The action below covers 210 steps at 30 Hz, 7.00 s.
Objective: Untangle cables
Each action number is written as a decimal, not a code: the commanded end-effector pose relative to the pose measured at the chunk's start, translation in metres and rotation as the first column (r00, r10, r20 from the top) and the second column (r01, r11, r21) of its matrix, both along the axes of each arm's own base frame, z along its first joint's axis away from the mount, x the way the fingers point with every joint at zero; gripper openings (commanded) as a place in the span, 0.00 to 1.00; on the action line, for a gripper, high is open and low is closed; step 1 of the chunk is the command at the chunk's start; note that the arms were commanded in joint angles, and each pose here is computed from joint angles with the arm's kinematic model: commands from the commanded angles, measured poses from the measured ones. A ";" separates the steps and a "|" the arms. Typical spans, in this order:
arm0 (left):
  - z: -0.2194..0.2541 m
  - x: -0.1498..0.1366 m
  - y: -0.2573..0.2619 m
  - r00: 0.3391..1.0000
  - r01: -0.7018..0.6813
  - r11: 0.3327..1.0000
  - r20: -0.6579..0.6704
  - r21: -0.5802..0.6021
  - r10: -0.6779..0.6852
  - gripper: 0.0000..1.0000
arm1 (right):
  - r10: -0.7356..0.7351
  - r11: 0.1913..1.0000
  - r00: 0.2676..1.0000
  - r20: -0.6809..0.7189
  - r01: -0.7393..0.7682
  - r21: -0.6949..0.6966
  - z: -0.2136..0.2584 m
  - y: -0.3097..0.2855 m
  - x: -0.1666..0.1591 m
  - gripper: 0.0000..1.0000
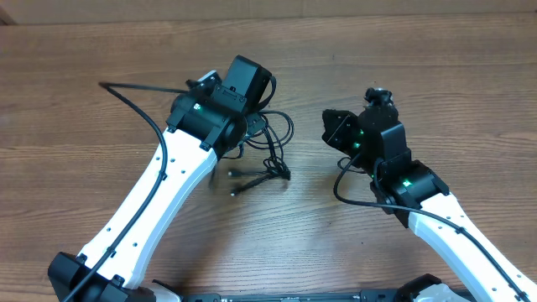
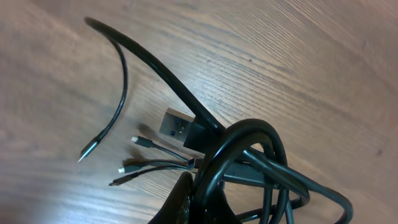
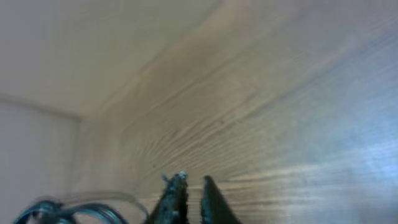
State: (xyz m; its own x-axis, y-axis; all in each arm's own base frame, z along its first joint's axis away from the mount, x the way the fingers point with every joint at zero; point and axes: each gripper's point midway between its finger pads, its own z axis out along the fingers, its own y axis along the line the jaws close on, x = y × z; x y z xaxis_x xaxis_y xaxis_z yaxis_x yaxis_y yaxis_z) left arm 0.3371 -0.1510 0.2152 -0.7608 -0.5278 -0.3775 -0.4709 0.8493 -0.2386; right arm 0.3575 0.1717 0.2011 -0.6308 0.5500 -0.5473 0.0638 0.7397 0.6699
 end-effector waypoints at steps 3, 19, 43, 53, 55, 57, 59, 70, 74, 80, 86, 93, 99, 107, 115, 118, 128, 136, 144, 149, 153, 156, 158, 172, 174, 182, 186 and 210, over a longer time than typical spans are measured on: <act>0.013 0.008 -0.001 0.928 0.361 0.911 0.022 0.197 -0.373 0.04 | 0.418 0.900 0.887 0.199 -0.374 -0.223 0.025 0.039 -0.013 0.18; 0.019 0.007 -0.047 0.808 0.578 0.813 0.091 0.071 -0.583 0.04 | 0.757 0.651 0.552 0.350 -0.678 -0.340 0.048 0.084 -0.058 0.24; 0.022 -0.002 -0.069 0.746 0.651 0.753 0.107 0.095 -0.658 0.04 | 0.705 0.707 0.641 0.303 -0.599 -0.376 0.034 0.073 -0.039 0.04; 0.022 -0.002 -0.069 0.745 0.651 0.753 0.107 0.096 -0.658 0.04 | 0.685 0.721 0.680 0.263 -0.580 -0.378 0.025 0.066 -0.036 0.18; 0.022 -0.002 -0.069 0.741 0.656 0.748 0.106 0.101 -0.663 0.04 | 0.684 0.722 0.679 0.266 -0.579 -0.379 0.026 0.067 -0.036 0.40; 0.022 0.000 -0.065 0.718 0.675 0.723 0.096 0.147 -0.690 0.04 | 0.685 0.722 0.674 0.276 -0.579 -0.379 0.028 0.068 -0.036 0.47; 0.021 0.002 -0.060 0.716 0.673 0.716 0.082 0.186 -0.693 0.04 | 0.684 0.723 0.672 0.283 -0.576 -0.382 0.030 0.068 -0.035 0.48; 0.021 -0.007 -0.072 0.583 0.787 0.586 0.074 0.193 -0.809 0.04 | 0.770 0.617 0.562 0.302 -0.533 -0.579 0.030 0.066 -0.032 0.43; 0.021 -0.009 -0.076 0.569 0.799 0.574 0.082 0.178 -0.818 0.04 | 0.759 0.622 0.583 0.289 -0.519 -0.587 0.027 0.062 -0.030 0.21; 0.023 -0.016 -0.088 0.489 0.853 0.500 0.108 0.150 -0.866 0.04 | 0.753 0.618 0.607 0.254 -0.522 -0.588 0.019 0.058 -0.030 0.19; 0.023 -0.016 -0.088 0.489 0.853 0.500 0.109 0.149 -0.866 0.04 | 0.753 0.618 0.607 0.252 -0.523 -0.587 0.019 0.058 -0.030 0.04; 0.024 -0.011 -0.085 0.529 0.827 0.540 0.113 0.155 -0.841 0.04 | 0.736 0.645 0.633 0.241 -0.546 -0.536 0.016 0.059 -0.033 0.04; 0.026 0.014 -0.049 0.786 0.578 0.786 0.112 0.218 -0.608 0.04 | 0.796 0.599 0.546 0.262 -0.649 -0.468 0.020 0.074 -0.053 0.04; 0.032 0.027 -0.022 0.919 0.315 0.921 0.169 0.229 -0.356 0.04 | 0.839 0.544 0.456 0.297 -0.726 -0.420 0.027 0.085 -0.072 0.04; 0.035 0.030 -0.008 0.953 0.177 0.958 0.202 0.224 -0.224 0.04 | 0.836 0.548 0.458 0.302 -0.723 -0.421 0.029 0.085 -0.072 0.04; 0.035 0.028 0.005 0.970 0.070 0.972 0.211 0.224 -0.119 0.04 | 0.802 0.597 0.528 0.279 -0.693 -0.405 0.026 0.080 -0.063 0.04; 0.029 0.019 0.022 0.972 -0.148 0.980 0.203 0.135 0.119 0.05 | 0.507 0.844 0.840 0.193 -0.439 -0.307 0.017 0.044 -0.019 0.04; 0.027 0.017 0.025 0.969 -0.174 0.977 0.196 0.123 0.148 0.04 | 0.208 0.963 0.976 0.070 -0.192 -0.187 0.000 0.011 -0.005 0.04; 0.026 0.015 0.025 0.971 -0.176 0.977 0.186 0.120 0.152 0.04 | -0.027 0.992 0.990 -0.137 0.009 -0.128 -0.034 -0.017 -0.017 0.04; 0.026 0.015 0.025 0.986 -0.055 0.977 0.164 0.208 0.021 0.04 | 0.086 0.974 0.994 -0.063 -0.098 -0.206 -0.026 -0.010 -0.014 0.04; 0.026 0.017 0.022 0.969 0.181 0.919 0.098 0.351 -0.228 0.04 | 0.272 0.927 0.961 0.042 -0.250 -0.280 -0.011 0.009 -0.012 0.10; 0.022 0.015 0.004 0.873 0.444 0.807 0.013 0.390 -0.487 0.04 | 0.448 0.855 0.885 0.127 -0.383 -0.349 0.001 0.028 -0.016 0.15; 0.016 0.007 -0.020 0.697 0.679 0.635 -0.054 0.368 -0.715 0.04 | 0.590 0.777 0.782 0.202 -0.482 -0.406 0.014 0.046 -0.023 0.18; 0.016 -0.019 -0.075 0.333 0.914 0.328 0.024 0.240 -0.943 0.04 | 0.698 0.702 0.666 0.263 -0.565 -0.433 0.025 0.063 -0.035 0.38; 0.016 -0.019 -0.075 0.334 0.913 0.330 0.025 0.240 -0.942 0.04 | 0.699 0.700 0.669 0.253 -0.569 -0.431 0.023 0.062 -0.036 0.39; 0.019 -0.015 -0.077 0.363 0.901 0.364 0.050 0.236 -0.930 0.04 | 0.721 0.672 0.665 0.194 -0.602 -0.431 0.009 0.060 -0.044 0.39; 0.021 -0.013 -0.078 0.364 0.898 0.367 0.057 0.244 -0.930 0.04 | 0.724 0.665 0.672 0.157 -0.617 -0.421 0.001 0.058 -0.049 0.38; 0.022 0.010 -0.048 0.633 0.734 0.620 0.050 0.277 -0.772 0.04 | 0.717 0.624 0.695 -0.054 -0.674 -0.395 -0.040 0.039 -0.072 0.08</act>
State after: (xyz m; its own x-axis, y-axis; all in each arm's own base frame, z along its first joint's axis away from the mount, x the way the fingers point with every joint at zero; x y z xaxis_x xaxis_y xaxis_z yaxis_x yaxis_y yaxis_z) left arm 0.3332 -0.2131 0.2248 -0.7366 0.4491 -0.5057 0.5270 0.8497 -0.0132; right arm 0.2833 0.2122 0.1566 -0.6778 -0.2773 -0.6809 -0.6212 0.7113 0.3288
